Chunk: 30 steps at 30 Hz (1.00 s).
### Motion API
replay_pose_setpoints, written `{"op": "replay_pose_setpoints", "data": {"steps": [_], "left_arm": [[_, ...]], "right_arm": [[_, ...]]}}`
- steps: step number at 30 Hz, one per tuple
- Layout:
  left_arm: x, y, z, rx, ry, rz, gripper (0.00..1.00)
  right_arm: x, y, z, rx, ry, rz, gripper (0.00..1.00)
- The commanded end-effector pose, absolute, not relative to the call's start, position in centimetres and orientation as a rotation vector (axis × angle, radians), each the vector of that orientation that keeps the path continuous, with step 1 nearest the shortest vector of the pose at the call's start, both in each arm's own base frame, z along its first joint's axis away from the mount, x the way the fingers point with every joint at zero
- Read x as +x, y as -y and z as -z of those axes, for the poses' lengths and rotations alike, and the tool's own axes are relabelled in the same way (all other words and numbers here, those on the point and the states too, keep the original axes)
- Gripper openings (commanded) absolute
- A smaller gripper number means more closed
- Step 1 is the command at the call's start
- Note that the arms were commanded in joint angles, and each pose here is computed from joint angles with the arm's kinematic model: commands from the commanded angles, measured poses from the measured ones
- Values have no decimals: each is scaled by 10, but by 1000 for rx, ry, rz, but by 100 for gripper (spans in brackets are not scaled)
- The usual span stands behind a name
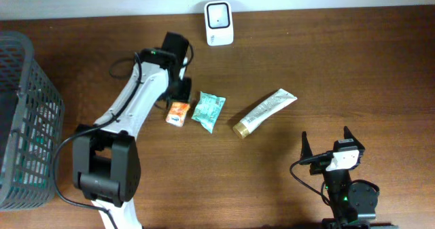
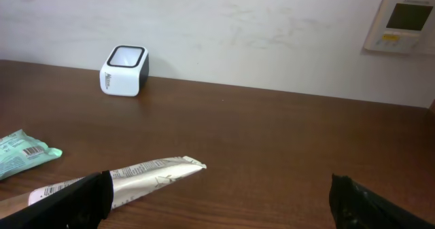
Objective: Scan the item barcode
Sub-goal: 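Carry the orange packet with the left gripper and set it left of the green packet, then reach the left gripper into the basket and grasp the green 3M gloves pack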
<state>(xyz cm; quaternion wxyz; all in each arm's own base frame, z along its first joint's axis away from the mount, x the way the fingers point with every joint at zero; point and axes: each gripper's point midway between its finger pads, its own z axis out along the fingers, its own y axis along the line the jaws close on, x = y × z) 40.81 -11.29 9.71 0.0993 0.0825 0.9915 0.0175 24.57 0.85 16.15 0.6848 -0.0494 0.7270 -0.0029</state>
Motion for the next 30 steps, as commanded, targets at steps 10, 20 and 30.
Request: {"op": "replay_pose_setpoints", "data": {"steps": [10,20,30], "left_arm": [[434,44,-322,68,-2517,-21,65],[375,-143,-400,-566,-2276,-191,57],[308,-279,-306,-1106,-2319,-198,65]], "right_arm": [[246,-7,-158,-98,-1637,7,99],[246,-6,-158,-97,-1638,7,98],[246,-7,-158,-98,-1638,7,98]]}}
